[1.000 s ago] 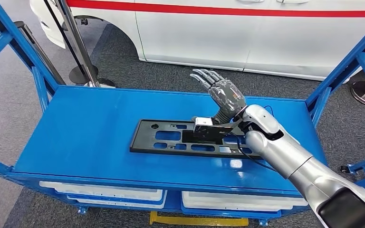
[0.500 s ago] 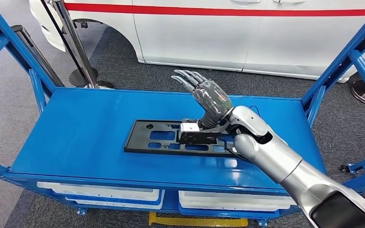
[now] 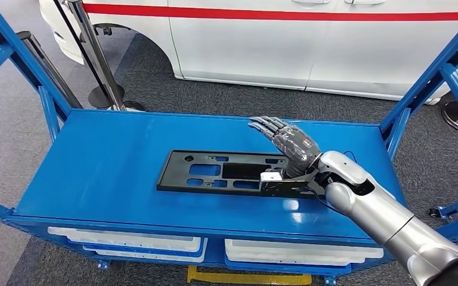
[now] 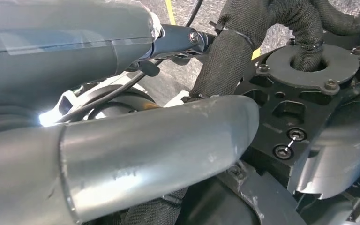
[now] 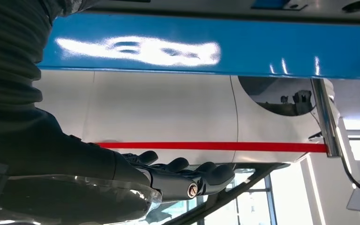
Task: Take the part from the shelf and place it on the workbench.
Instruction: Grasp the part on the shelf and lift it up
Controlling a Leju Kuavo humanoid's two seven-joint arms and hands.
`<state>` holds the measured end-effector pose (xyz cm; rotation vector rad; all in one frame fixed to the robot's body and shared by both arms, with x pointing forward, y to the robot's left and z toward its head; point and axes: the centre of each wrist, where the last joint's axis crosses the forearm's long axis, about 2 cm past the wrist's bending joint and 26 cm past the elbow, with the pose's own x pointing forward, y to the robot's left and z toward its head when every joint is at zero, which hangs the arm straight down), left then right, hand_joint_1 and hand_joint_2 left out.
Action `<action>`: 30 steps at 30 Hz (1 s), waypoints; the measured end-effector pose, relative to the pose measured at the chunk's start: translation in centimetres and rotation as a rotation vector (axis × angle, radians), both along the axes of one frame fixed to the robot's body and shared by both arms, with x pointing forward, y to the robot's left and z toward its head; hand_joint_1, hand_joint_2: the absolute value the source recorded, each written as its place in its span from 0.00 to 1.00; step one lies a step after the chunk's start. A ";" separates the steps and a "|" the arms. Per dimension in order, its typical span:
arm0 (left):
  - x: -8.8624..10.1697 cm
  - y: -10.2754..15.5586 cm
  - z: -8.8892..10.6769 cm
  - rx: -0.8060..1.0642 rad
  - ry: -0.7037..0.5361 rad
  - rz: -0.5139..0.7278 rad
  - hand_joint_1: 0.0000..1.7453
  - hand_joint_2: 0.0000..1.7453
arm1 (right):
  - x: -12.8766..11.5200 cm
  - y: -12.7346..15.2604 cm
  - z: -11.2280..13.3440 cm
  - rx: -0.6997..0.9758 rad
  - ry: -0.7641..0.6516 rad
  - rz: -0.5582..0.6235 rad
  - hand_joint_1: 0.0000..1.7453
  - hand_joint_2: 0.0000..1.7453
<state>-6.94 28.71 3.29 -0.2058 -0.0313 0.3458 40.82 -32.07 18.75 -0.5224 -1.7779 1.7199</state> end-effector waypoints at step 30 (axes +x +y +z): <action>4.9 -3.4 -13.5 0.027 0.020 -0.045 0.00 0.00 | 0.2 1.8 -0.5 0.089 0.078 0.073 0.00 0.00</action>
